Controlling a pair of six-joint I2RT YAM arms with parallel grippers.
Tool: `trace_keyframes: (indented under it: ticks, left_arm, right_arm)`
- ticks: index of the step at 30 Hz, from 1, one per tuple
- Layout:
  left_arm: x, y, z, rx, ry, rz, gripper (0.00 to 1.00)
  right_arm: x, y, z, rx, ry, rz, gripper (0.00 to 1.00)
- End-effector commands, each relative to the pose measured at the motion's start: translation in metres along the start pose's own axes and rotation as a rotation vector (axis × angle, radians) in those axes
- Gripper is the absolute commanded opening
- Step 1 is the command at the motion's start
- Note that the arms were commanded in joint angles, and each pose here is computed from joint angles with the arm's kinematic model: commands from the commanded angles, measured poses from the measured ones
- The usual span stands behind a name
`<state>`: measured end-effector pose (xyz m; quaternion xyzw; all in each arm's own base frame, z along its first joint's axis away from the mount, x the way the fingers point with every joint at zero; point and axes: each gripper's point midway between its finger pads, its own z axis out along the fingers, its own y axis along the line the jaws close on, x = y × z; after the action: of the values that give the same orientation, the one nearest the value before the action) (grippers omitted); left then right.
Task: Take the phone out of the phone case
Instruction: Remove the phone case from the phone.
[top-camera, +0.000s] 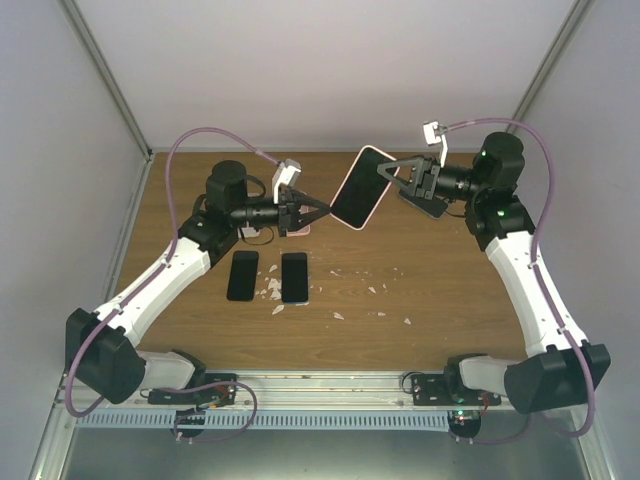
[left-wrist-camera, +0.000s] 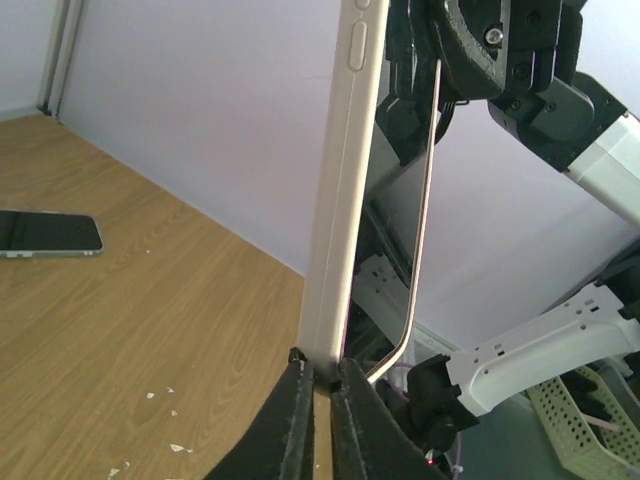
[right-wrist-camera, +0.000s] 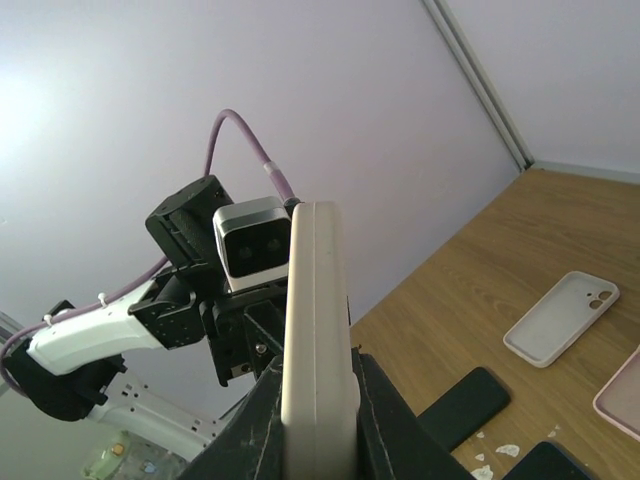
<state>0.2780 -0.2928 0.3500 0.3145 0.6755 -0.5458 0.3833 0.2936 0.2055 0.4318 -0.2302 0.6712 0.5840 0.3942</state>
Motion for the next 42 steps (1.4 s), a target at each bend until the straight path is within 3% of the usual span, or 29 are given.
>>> trace_keyframes:
  ticks: [1, 11, 14, 17, 20, 29, 42]
  left_arm:
    - [0.02, 0.04, -0.002, -0.123, 0.017, -0.098, 0.03]
    - [0.021, 0.034, -0.001, -0.072, 0.023, -0.101, 0.01]
    - [0.015, 0.013, -0.003, 0.026, 0.017, -0.055, 0.19]
    - [0.006, -0.011, -0.011, 0.124, 0.005, -0.006, 0.44]
    - [-0.002, -0.032, -0.017, 0.197, 0.005, 0.064, 0.56]
    - [-0.01, -0.055, -0.013, 0.261, 0.019, 0.135, 0.58]
    - [0.004, -0.034, -0.001, 0.184, 0.042, 0.114, 0.48]
  right_arm:
    - [-0.008, 0.039, -0.003, -0.12, 0.018, -0.057, 0.0]
    - [-0.006, 0.048, 0.001, -0.16, 0.035, -0.073, 0.01]
    - [-0.01, 0.044, 0.0, -0.142, 0.031, -0.093, 0.01]
    - [-0.01, 0.04, -0.001, -0.113, 0.037, -0.16, 0.01]
    - [-0.002, 0.039, -0.003, -0.109, 0.054, -0.179, 0.0]
    - [0.02, 0.046, -0.006, -0.181, 0.106, -0.198, 0.01]
    - [0.018, 0.057, -0.008, -0.217, 0.103, -0.146, 0.0]
